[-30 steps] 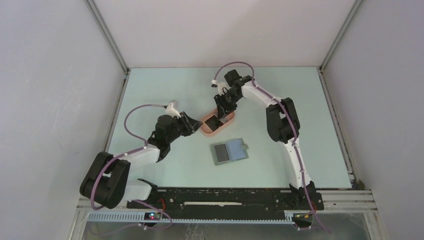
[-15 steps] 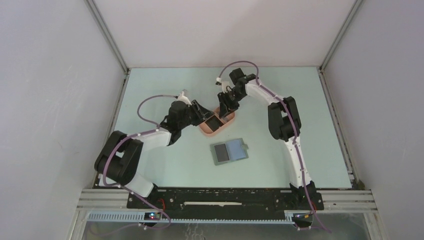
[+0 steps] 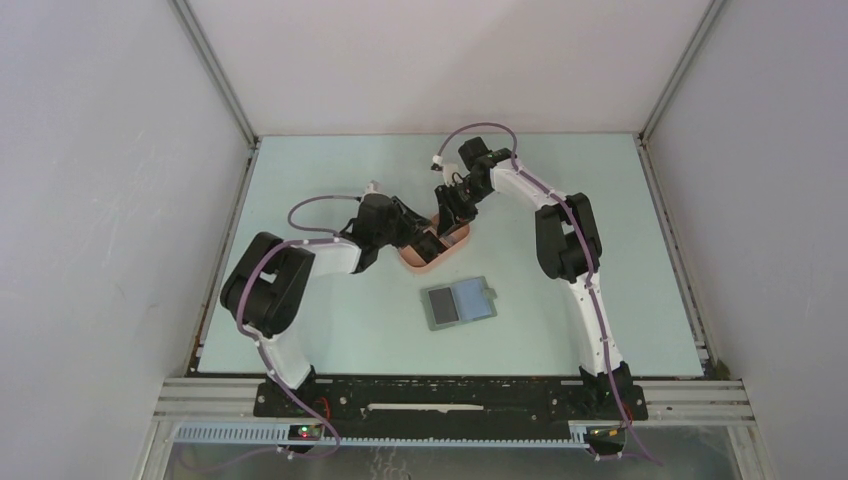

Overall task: Put the credit cards into the card holder
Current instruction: Pick up the credit card from the storage box.

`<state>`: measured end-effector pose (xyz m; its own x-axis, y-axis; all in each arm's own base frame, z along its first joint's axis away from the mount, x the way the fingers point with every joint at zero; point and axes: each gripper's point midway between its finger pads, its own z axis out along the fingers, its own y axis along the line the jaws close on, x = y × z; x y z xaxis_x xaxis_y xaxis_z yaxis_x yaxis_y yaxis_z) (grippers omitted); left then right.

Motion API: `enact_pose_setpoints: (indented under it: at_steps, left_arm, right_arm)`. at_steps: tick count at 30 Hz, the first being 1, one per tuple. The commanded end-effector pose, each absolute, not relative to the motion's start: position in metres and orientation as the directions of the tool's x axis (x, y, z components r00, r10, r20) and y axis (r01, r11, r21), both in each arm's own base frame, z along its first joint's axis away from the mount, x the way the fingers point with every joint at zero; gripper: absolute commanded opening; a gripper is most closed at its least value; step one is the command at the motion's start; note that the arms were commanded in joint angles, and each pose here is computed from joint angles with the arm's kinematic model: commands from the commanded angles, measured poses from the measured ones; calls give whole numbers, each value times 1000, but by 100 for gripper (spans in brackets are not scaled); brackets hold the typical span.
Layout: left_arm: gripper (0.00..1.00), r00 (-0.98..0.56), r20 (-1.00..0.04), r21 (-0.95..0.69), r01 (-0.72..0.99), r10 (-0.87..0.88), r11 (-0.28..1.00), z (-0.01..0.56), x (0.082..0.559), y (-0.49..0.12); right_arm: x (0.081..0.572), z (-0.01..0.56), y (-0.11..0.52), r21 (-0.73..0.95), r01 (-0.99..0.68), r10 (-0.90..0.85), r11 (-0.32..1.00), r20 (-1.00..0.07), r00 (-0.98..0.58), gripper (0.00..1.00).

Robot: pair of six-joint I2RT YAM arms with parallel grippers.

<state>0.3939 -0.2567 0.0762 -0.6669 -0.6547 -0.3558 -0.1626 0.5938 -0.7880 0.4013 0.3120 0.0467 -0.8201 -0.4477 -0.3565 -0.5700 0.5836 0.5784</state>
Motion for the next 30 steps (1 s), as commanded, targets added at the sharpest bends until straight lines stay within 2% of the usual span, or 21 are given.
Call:
enact_pose_setpoints:
  at_steps: [1, 10, 18, 22, 27, 30]
  left_arm:
    - [44, -621, -350, -795, -199, -702, 573, 81, 415, -263]
    - [42, -583, -353, -772, -260, -732, 580, 67, 424, -263]
    - [36, -574, -359, -750, -292, -736, 594, 55, 431, -267]
    - [25, -575, -363, -746, -292, -733, 598, 52, 433, -270]
    - [2, -574, -377, -751, -271, -727, 603, 57, 437, -272]
    - [0, -575, -387, -753, -254, -721, 607, 63, 436, -271]
  right_arm:
    - [399, 36, 309, 583, -543, -449, 604, -314, -836, 40]
    - [398, 35, 310, 590, -540, -449, 600, -311, -838, 38]
    - [398, 37, 311, 593, -542, -449, 595, -314, -836, 38]
    - [398, 41, 312, 594, -547, -449, 590, -322, -834, 38]
    - [399, 56, 311, 581, -574, -453, 577, -357, -817, 45]
    - [400, 72, 310, 568, -601, -456, 562, -392, -799, 53]
